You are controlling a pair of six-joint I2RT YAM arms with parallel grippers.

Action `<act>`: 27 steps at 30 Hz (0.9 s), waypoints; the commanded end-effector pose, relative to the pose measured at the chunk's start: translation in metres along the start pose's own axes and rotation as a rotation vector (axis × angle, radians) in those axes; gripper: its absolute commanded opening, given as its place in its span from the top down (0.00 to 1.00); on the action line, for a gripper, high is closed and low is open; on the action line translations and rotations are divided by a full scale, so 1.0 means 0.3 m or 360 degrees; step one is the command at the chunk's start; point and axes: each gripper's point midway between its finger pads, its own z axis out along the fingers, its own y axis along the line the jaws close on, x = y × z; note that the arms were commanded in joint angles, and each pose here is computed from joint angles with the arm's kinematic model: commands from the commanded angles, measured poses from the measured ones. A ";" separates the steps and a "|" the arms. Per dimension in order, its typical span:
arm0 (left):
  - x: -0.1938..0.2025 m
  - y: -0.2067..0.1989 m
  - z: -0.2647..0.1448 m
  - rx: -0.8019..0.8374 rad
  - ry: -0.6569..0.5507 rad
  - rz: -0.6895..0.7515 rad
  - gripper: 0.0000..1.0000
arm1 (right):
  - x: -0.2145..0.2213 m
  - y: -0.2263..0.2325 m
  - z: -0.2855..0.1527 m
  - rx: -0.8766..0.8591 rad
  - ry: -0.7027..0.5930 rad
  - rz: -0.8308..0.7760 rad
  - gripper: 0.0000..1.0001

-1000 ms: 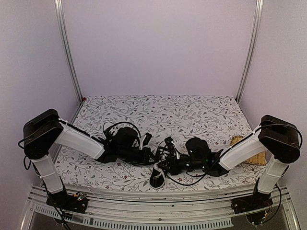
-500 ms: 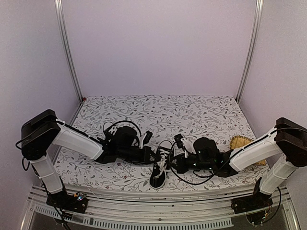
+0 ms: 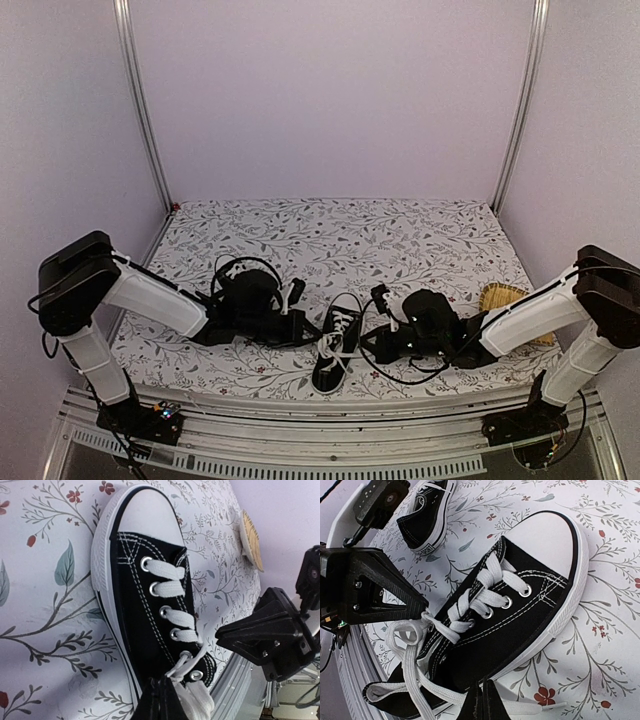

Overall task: Tie the shoes
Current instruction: Tie the loops with the shoelace on the shoe.

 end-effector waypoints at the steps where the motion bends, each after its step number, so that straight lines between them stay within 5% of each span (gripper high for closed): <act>1: -0.021 -0.010 -0.021 0.0023 -0.0037 -0.0002 1.00 | -0.001 0.000 -0.009 -0.0017 0.0006 0.0002 0.98; 7: -0.019 -0.054 -0.018 0.0136 -0.0019 0.0046 1.00 | -0.039 0.159 -0.028 -0.0385 -0.0007 -0.0155 0.89; 11: -0.013 -0.056 -0.013 0.0147 -0.0002 0.0052 1.00 | -0.056 0.164 -0.012 -0.0393 -0.0025 -0.0185 0.73; 27: -0.008 -0.053 -0.012 0.0137 0.0011 0.0045 1.00 | -0.081 0.207 0.038 -0.0463 0.0000 -0.0377 0.55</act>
